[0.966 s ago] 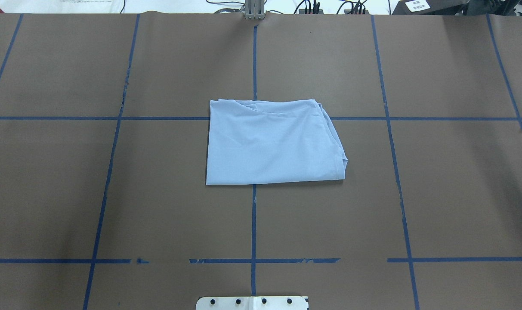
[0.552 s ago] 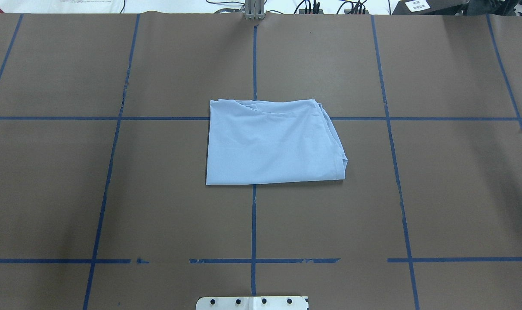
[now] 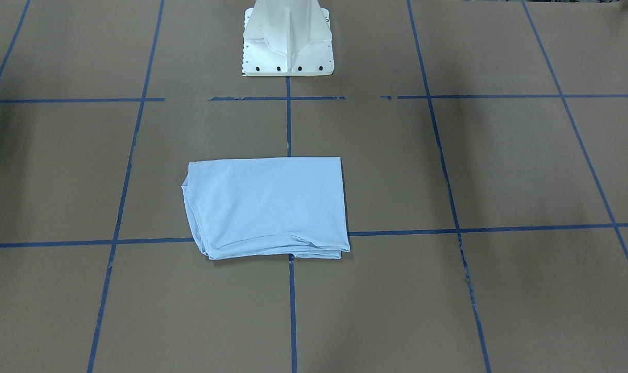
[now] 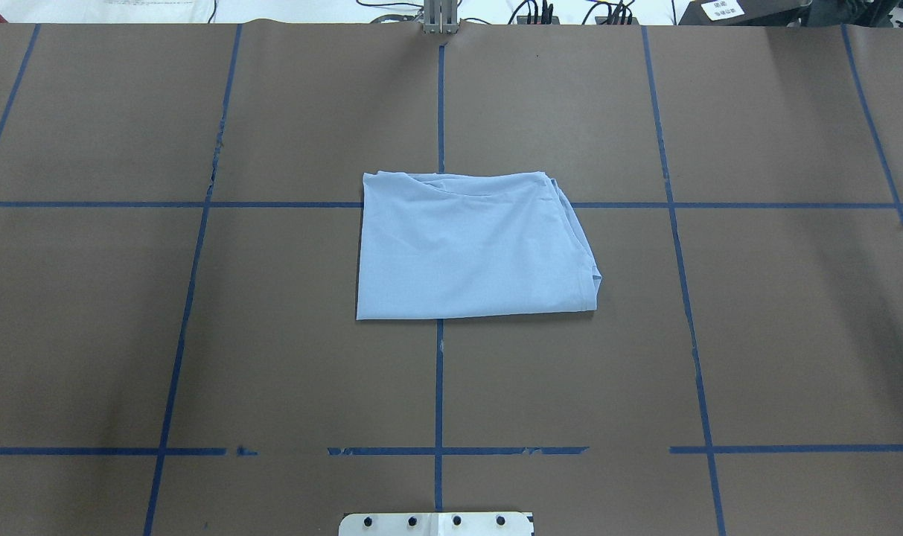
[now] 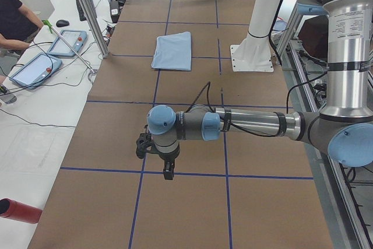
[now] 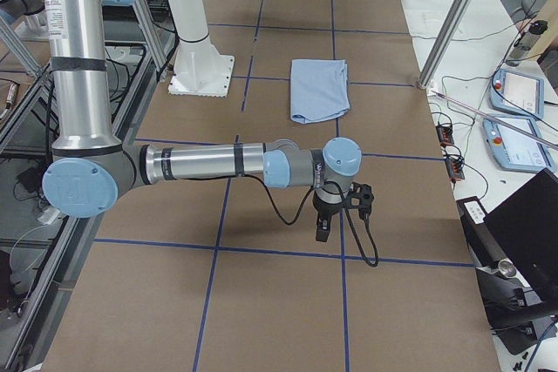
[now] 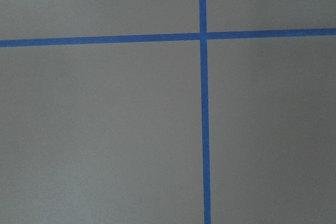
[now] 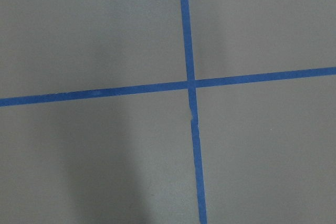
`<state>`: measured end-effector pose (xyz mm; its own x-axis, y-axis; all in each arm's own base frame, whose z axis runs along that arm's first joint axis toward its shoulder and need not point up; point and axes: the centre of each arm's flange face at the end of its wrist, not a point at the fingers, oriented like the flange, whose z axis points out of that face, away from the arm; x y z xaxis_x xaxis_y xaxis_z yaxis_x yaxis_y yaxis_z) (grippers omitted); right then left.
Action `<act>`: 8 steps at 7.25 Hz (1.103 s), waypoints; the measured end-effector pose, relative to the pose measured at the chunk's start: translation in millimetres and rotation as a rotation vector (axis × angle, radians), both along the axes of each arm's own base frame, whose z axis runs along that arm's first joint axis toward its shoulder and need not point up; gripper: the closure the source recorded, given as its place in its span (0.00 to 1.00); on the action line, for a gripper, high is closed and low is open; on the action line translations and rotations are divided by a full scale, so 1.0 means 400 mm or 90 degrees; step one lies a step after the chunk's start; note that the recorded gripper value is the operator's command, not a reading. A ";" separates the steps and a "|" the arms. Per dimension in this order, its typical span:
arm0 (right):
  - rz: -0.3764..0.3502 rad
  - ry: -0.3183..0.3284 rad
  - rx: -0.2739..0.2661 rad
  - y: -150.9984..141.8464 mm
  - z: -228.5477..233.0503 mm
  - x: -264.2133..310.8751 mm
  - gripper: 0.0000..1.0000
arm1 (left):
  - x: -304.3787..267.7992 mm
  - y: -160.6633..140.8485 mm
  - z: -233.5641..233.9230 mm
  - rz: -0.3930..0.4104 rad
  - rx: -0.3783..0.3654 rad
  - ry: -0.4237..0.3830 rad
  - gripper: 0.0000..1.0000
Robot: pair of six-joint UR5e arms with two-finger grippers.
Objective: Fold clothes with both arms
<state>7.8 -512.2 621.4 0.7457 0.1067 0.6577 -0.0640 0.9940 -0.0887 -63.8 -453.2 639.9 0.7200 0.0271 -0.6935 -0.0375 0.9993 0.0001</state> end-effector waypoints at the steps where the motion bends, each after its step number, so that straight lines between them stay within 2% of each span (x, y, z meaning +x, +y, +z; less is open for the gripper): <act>1: 0.000 0.000 -0.001 0.003 0.002 0.000 0.00 | 0.000 0.000 0.002 0.000 -0.001 0.000 0.00; 8: 0.000 0.011 0.001 0.004 0.005 0.004 0.00 | 0.000 0.001 0.010 -0.001 -0.005 0.000 0.00</act>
<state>9.2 -510.7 623.5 0.7566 0.1057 0.6453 -0.0654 0.9941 -0.0861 -63.8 -452.8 643.8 0.7195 0.0204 -0.6942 -0.0364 0.9993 -0.0083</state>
